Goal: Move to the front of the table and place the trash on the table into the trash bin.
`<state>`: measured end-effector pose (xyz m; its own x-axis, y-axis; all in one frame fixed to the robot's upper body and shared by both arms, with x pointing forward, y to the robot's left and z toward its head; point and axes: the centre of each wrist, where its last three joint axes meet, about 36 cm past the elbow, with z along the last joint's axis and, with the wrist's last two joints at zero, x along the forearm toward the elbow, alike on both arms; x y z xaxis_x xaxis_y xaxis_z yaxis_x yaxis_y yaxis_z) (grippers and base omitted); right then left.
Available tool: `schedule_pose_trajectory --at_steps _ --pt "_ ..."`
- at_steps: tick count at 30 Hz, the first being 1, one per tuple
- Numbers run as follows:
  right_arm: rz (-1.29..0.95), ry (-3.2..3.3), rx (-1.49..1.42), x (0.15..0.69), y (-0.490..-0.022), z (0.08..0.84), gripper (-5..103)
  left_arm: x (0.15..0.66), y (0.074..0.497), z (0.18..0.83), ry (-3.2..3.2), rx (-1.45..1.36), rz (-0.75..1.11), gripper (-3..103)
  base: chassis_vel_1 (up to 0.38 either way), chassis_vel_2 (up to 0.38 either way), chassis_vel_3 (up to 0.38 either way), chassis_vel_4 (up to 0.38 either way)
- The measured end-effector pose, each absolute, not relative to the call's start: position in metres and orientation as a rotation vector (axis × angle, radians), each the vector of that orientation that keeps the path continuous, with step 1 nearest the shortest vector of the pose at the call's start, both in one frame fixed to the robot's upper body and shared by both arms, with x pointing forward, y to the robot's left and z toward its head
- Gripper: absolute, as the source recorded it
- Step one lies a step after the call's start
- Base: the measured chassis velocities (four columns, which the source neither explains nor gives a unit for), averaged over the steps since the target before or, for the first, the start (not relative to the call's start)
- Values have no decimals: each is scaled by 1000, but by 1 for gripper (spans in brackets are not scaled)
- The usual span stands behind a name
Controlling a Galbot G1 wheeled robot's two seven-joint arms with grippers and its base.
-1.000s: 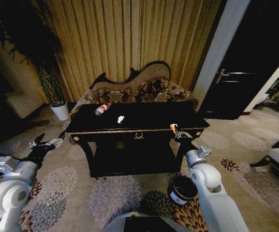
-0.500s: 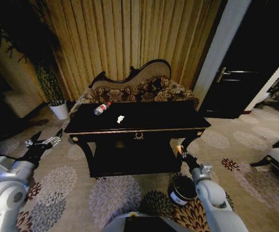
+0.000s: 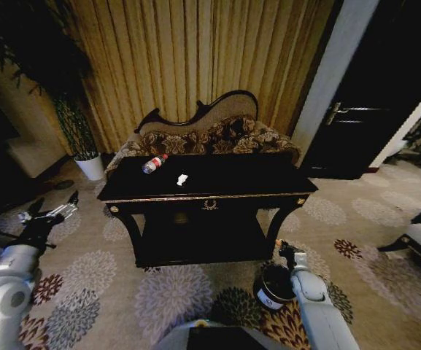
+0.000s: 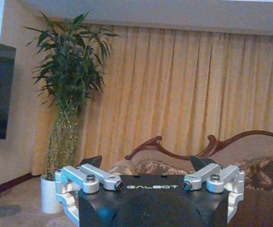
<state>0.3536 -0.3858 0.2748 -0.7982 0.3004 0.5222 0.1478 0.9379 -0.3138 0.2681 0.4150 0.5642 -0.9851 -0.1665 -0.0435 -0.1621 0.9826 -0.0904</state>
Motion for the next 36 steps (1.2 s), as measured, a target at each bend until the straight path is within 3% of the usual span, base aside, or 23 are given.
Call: schedule_pose_trajectory --at_steps 16,22,23,26,32,36 --pt "331 -2382 -413 330 -386 232 1 275 441 557 3095 -279 -128 100 0 0 0 0" --pt "320 -2382 -449 331 -385 233 27 274 445 559 3093 -269 -136 100 0 0 0 0" --pt "320 -2382 -449 331 -385 233 27 274 445 559 3093 -269 -136 100 0 0 0 0" --pt "312 -2382 -464 327 -385 234 44 274 447 559 3093 -263 -163 100 0 0 0 0" --pt "307 -2438 -478 323 -384 244 60 275 447 557 3101 -254 -168 100 0 0 0 0" --pt "140 -2699 -432 332 -365 295 82 279 440 553 3112 -223 -183 100 0 0 0 0"
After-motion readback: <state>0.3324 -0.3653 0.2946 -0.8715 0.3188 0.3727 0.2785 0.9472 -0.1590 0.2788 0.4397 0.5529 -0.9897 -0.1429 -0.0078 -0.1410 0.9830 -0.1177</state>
